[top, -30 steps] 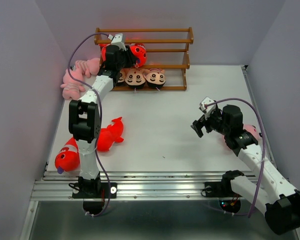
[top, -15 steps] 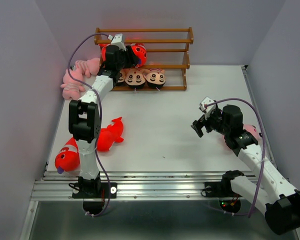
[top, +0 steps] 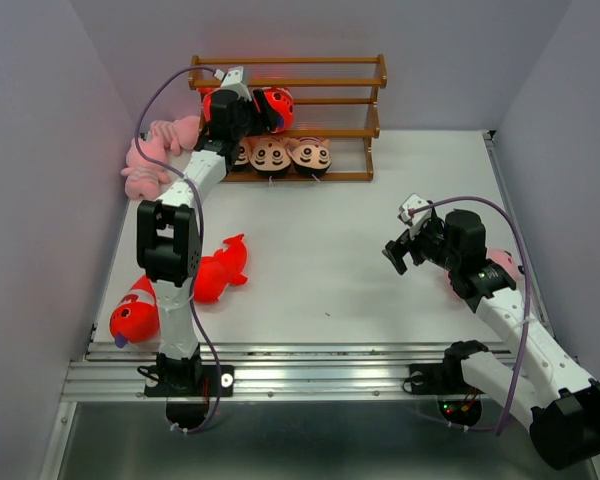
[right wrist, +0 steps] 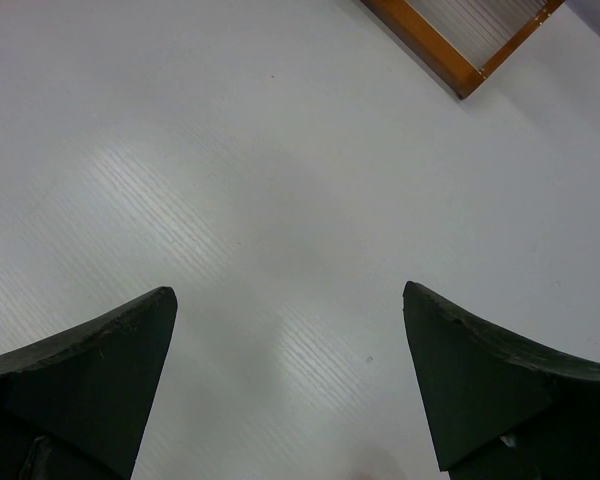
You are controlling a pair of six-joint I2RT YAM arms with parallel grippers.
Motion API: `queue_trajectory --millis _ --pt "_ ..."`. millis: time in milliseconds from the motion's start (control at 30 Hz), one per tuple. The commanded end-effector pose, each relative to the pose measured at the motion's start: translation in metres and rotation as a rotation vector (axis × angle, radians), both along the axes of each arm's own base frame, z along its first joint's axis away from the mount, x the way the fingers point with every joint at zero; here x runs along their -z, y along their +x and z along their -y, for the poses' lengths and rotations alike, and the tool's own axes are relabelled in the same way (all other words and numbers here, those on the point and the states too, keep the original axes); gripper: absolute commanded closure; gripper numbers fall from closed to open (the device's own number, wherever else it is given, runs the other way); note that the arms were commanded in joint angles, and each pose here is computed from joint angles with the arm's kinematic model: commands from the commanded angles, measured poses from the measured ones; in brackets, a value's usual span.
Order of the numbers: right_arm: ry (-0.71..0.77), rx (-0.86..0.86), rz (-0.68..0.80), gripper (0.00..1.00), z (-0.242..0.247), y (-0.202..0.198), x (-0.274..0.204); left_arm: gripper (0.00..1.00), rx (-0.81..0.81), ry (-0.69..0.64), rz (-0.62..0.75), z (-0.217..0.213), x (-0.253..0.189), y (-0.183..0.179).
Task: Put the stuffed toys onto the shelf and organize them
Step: Place the stuffed toy onto shelf
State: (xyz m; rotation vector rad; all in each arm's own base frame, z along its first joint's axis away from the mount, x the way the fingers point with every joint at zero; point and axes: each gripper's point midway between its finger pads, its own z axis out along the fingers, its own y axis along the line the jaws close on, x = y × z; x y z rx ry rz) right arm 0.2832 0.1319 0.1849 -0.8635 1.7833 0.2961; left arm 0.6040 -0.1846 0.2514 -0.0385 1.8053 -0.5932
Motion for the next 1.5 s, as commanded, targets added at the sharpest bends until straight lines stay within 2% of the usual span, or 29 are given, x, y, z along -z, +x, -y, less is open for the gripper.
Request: queue_trajectory --millis 0,100,167,600,900,1167,1200,1300,1333,1467 --pt "0.005 0.009 0.058 0.00 0.001 0.008 -0.010 0.31 0.011 -0.051 0.146 -0.005 -0.078 -0.014" --pt "0.004 0.009 0.057 0.00 0.001 0.008 -0.010 0.31 0.019 -0.064 0.156 -0.004 -0.083 -0.017" --pt "0.003 0.009 0.056 0.00 0.001 0.008 -0.009 0.26 0.025 -0.069 0.165 -0.003 -0.087 -0.020" --pt "-0.001 0.010 0.057 0.00 0.002 0.008 -0.008 0.26 0.043 -0.083 0.184 -0.006 -0.102 -0.033" --pt "-0.003 0.008 0.058 0.00 0.002 0.008 -0.008 0.26 0.054 -0.040 0.198 -0.013 -0.110 -0.057" --pt "-0.006 -0.014 0.061 0.00 0.000 0.005 -0.008 0.26 0.048 0.033 0.237 -0.028 -0.133 -0.105" --pt "-0.015 -0.036 0.065 0.00 -0.002 0.003 -0.008 0.26 0.040 0.037 0.249 -0.032 -0.144 -0.116" --pt "-0.041 -0.134 0.040 0.00 -0.010 -0.011 -0.002 0.26 0.016 0.080 0.202 -0.045 -0.139 -0.143" --pt "-0.043 -0.164 0.029 0.00 -0.012 -0.015 -0.001 0.26 0.007 0.092 0.147 -0.048 -0.115 -0.151" --pt "-0.024 -0.340 -0.030 0.00 -0.030 -0.040 0.004 0.25 -0.088 0.064 0.058 -0.075 -0.074 -0.200"
